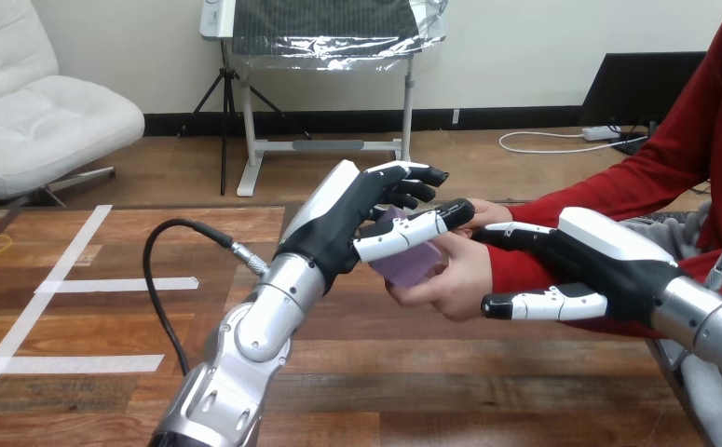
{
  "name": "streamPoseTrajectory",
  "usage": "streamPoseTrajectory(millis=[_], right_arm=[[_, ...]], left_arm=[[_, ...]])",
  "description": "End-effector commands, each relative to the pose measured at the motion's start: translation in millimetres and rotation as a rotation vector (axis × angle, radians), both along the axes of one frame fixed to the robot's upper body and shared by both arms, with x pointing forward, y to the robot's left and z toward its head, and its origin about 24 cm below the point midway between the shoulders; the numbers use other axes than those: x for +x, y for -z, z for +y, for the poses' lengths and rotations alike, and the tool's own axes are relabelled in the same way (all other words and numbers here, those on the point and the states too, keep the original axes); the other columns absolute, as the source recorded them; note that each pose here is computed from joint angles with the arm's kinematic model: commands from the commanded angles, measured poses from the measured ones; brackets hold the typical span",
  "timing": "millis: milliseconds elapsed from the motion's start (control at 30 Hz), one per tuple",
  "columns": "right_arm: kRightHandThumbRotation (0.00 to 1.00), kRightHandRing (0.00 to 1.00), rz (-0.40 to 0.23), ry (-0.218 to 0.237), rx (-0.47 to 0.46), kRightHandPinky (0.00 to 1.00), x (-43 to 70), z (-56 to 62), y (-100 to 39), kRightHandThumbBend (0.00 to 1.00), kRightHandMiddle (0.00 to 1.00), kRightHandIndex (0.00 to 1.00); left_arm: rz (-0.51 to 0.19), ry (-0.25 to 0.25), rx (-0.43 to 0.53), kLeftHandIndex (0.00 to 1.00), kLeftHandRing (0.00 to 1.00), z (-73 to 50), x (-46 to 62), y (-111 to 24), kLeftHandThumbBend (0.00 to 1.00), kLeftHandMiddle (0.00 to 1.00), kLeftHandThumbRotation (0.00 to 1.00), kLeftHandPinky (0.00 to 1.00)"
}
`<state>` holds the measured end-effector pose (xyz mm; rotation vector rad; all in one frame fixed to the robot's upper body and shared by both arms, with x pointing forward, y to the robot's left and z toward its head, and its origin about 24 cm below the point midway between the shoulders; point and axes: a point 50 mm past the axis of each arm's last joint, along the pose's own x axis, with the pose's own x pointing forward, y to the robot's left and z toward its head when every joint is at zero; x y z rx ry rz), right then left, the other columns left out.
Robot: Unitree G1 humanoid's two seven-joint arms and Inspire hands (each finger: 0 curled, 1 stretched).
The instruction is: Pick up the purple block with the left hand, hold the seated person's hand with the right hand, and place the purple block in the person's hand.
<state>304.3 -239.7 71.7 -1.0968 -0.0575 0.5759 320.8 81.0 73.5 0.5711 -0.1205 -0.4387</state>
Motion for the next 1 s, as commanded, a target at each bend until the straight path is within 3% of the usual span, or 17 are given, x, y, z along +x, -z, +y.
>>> streamPoseTrajectory(millis=[0,667,967], right_arm=[[0.94,0.88,-0.081,-0.011,0.037,0.86,2.8,4.6,-17.0,1.0,0.89,0.9],[1.0,0.87,-0.167,0.014,0.078,0.84,-4.4,4.0,-21.4,1.0,0.88,0.9],[1.0,0.82,-0.266,0.063,0.21,0.73,-13.3,6.0,-24.7,1.0,0.86,0.87]], left_arm=[[-0.085,0.003,-0.025,0.77,0.78,1.4,0.7,-19.1,0.73,0.77,0.73,0.69],[-0.091,-0.016,-0.061,0.76,0.79,12.5,-11.3,-15.8,0.72,0.78,0.7,0.7],[-0.081,-0.024,-0.197,0.76,0.8,19.9,-25.1,-17.0,0.71,0.8,0.65,0.7]])
